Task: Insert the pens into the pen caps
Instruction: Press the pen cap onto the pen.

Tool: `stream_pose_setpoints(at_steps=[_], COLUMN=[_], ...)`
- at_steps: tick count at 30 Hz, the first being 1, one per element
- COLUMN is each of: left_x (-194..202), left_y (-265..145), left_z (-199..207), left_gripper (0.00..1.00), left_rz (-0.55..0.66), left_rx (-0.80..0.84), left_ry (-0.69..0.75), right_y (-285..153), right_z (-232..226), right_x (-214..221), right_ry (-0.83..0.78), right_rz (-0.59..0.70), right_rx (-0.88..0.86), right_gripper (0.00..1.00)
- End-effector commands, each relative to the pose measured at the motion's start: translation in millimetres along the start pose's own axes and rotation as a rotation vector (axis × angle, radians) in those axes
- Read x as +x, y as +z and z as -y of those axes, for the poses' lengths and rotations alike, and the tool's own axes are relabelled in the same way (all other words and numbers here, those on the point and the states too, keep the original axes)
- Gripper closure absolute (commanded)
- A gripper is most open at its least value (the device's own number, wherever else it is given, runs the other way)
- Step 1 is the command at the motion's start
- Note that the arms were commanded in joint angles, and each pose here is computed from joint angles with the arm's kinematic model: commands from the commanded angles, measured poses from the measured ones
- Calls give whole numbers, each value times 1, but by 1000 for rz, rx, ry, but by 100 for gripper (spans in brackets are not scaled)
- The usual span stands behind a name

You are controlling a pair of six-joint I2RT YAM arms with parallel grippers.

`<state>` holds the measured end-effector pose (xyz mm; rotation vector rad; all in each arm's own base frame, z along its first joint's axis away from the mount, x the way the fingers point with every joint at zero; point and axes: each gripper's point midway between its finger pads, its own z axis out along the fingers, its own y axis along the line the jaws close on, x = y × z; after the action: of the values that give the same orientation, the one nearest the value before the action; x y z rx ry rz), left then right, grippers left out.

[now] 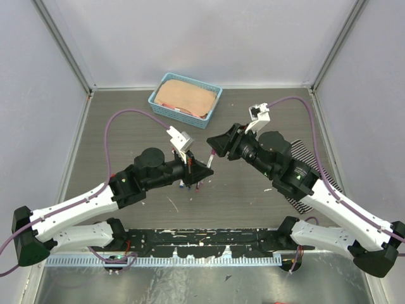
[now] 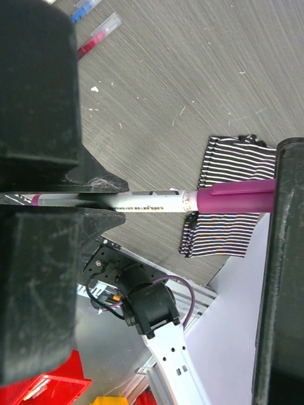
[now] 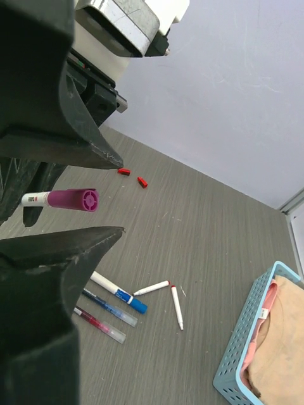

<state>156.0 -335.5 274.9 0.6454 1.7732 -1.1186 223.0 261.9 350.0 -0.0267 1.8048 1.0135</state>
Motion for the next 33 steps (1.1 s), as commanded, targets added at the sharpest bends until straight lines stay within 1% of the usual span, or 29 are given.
stream_pose_setpoints(at_steps=[1, 5, 11, 13, 14, 23, 33], left_x=[-18, -18, -25, -30, -33, -74, -118], left_y=[-1, -2, -7, -10, -12, -25, -42], left_z=[9, 9, 11, 12, 13, 28, 37], left_gripper=[100, 100, 100, 100, 100, 100, 100], left_rz=[59, 61, 74, 89, 98, 211, 354], left_rx=[28, 27, 26, 23, 23, 47, 49], left_ry=[22, 22, 24, 25, 24, 32, 39], right_y=[-5, -4, -3, -4, -4, -4, -13], right_z=[-22, -19, -12, -11, -9, -9, -8], right_x=[-17, -13, -4, -1, 2, 33, 93], right_ry=[15, 20, 13, 8, 5, 26, -13], right_rz=[38, 32, 6, -2, -10, -97, -218], right_rx=[-75, -71, -55, -54, -53, -102, -65], right_gripper=[58, 72, 90, 97, 99, 99, 99])
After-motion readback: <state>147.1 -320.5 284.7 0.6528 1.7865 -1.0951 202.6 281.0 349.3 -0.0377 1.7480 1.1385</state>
